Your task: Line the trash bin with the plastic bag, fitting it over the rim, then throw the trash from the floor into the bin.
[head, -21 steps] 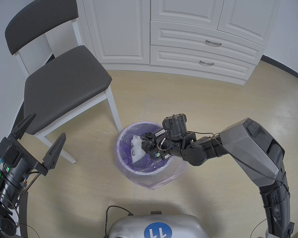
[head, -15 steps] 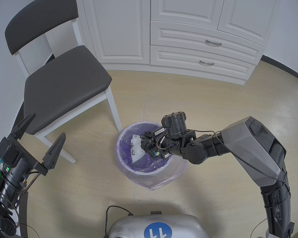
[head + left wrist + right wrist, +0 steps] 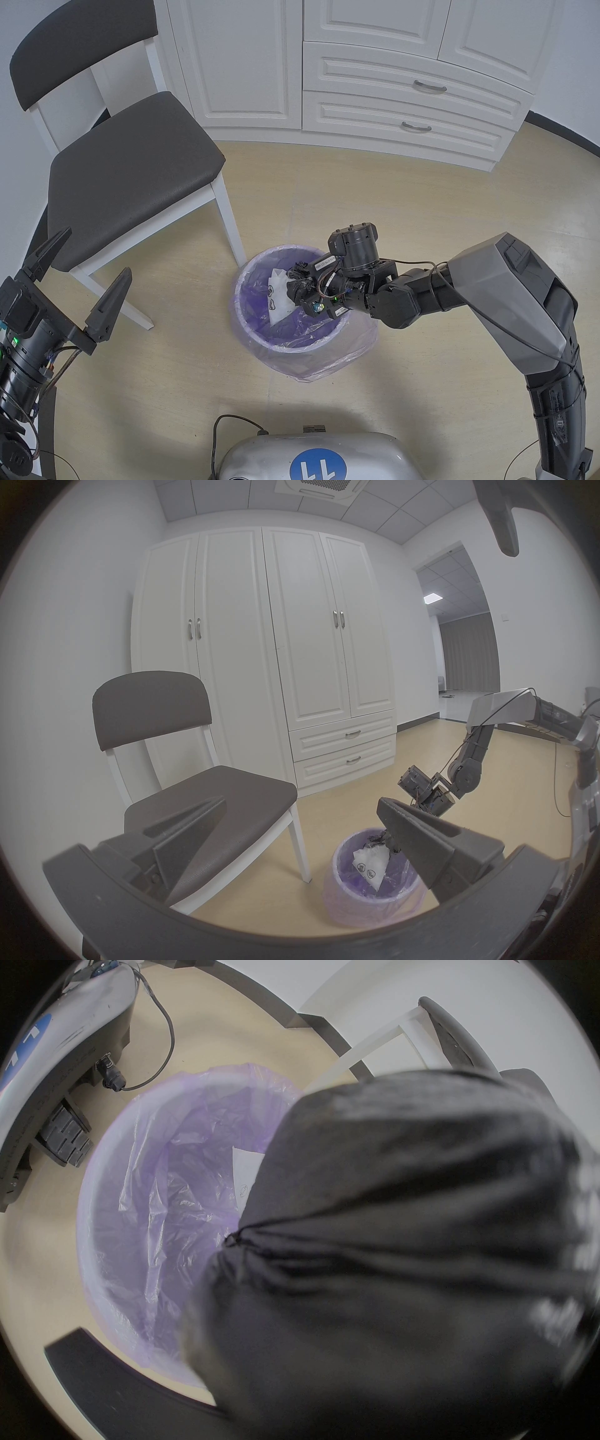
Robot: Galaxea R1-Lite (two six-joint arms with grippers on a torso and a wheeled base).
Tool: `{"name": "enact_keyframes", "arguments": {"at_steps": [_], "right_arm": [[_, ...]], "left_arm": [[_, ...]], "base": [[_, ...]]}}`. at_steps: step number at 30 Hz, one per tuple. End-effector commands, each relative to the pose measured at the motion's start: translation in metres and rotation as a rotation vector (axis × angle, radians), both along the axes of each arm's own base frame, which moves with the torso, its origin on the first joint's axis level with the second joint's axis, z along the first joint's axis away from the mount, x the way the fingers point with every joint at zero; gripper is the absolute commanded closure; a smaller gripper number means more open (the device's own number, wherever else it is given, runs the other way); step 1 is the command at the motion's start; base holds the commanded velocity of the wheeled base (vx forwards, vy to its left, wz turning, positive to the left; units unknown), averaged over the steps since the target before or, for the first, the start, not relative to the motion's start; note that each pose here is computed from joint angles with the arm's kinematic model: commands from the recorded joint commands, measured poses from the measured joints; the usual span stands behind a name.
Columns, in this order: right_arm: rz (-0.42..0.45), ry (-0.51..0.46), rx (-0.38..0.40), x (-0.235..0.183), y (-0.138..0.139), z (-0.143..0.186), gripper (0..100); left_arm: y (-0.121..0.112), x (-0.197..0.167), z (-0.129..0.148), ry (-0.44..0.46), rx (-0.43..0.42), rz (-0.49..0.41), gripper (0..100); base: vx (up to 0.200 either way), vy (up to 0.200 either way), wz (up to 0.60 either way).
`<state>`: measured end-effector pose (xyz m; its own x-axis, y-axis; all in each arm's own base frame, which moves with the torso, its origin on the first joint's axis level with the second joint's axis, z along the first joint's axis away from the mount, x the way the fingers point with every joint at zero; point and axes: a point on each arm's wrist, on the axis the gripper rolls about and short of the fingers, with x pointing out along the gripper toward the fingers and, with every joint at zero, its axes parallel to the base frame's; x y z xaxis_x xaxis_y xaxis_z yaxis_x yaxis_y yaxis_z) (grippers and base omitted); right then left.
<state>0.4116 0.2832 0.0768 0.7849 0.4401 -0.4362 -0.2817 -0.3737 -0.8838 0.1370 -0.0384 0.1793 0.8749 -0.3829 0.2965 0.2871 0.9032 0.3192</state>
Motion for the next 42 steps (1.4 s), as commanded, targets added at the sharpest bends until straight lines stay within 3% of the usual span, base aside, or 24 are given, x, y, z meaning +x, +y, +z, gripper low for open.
{"name": "enact_keyframes", "arguments": {"at_steps": [1,13,21,35,42], "right_arm": [[0.000,0.003,-0.003,0.000,0.000,-0.002,0],[0.000,-0.009,0.005,0.002,0.001,0.001,0],[0.005,-0.055,0.044,0.003,0.006,0.021,0],[-0.005,-0.120,0.221,-0.015,0.038,0.069,0],[-0.019,-0.035,0.175,-0.022,0.031,0.039,0]], "left_arm": [[0.000,0.000,0.000,0.000,0.000,0.000,0],[0.000,0.000,-0.002,0.009,0.002,0.000,0],[-0.001,0.000,-0.002,0.013,0.004,-0.003,0],[-0.001,0.000,-0.003,0.012,0.006,-0.005,0],[-0.001,-0.001,-0.002,0.010,0.004,-0.006,0]], "base": [[0.000,0.000,0.00],[0.000,0.000,0.00],[0.000,0.000,0.00],[0.000,0.000,0.00],[0.000,0.000,0.00]]}}
